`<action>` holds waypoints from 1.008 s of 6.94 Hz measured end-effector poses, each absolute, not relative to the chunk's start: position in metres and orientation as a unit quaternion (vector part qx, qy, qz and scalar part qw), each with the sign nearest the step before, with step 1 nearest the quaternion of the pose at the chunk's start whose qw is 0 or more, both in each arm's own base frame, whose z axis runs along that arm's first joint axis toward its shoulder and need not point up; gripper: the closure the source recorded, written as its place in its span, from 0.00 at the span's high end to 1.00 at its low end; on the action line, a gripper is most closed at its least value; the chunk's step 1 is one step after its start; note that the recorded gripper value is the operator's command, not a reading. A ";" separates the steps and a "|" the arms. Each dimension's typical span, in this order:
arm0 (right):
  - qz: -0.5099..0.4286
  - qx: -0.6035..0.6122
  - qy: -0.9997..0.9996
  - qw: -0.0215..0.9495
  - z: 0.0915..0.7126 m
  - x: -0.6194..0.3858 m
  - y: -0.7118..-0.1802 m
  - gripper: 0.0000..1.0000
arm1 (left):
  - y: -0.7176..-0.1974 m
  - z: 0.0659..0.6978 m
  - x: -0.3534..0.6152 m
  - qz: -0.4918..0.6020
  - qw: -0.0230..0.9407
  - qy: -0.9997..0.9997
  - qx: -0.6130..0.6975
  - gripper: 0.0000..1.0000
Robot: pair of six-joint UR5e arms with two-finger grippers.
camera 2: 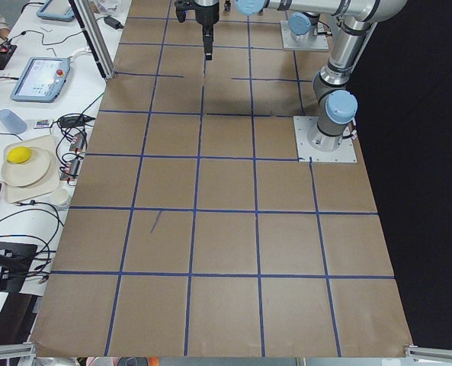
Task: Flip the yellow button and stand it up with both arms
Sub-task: 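Open the right gripper and raise it away from the standing button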
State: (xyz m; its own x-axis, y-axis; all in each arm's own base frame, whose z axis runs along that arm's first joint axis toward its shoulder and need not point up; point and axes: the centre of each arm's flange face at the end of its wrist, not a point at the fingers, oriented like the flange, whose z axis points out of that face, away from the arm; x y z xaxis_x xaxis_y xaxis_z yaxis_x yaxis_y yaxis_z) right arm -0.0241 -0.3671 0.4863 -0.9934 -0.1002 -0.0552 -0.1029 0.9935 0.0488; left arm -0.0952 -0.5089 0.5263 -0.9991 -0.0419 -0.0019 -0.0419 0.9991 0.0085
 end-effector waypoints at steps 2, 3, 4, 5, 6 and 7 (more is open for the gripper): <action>0.038 0.027 0.999 0.014 0.504 0.000 -0.358 1.00 | -0.510 0.527 -0.095 0.003 0.001 1.000 -0.021 1.00; 0.039 0.056 0.998 0.013 0.503 0.013 -0.361 1.00 | -0.510 0.527 -0.094 0.003 0.001 1.000 -0.021 1.00; 0.033 0.073 0.997 0.009 0.500 0.029 -0.368 1.00 | -0.510 0.527 -0.094 0.003 0.002 1.000 -0.021 1.00; 0.023 0.078 0.997 0.002 0.497 0.050 -0.375 1.00 | -0.510 0.527 -0.094 0.003 0.001 1.000 -0.022 1.00; 0.015 0.082 0.997 -0.001 0.495 0.074 -0.378 1.00 | -0.510 0.528 -0.094 0.002 0.001 1.000 -0.022 1.00; 0.012 0.077 0.997 -0.003 0.492 0.099 -0.376 1.00 | -0.510 0.527 -0.094 0.003 0.001 1.000 -0.022 1.00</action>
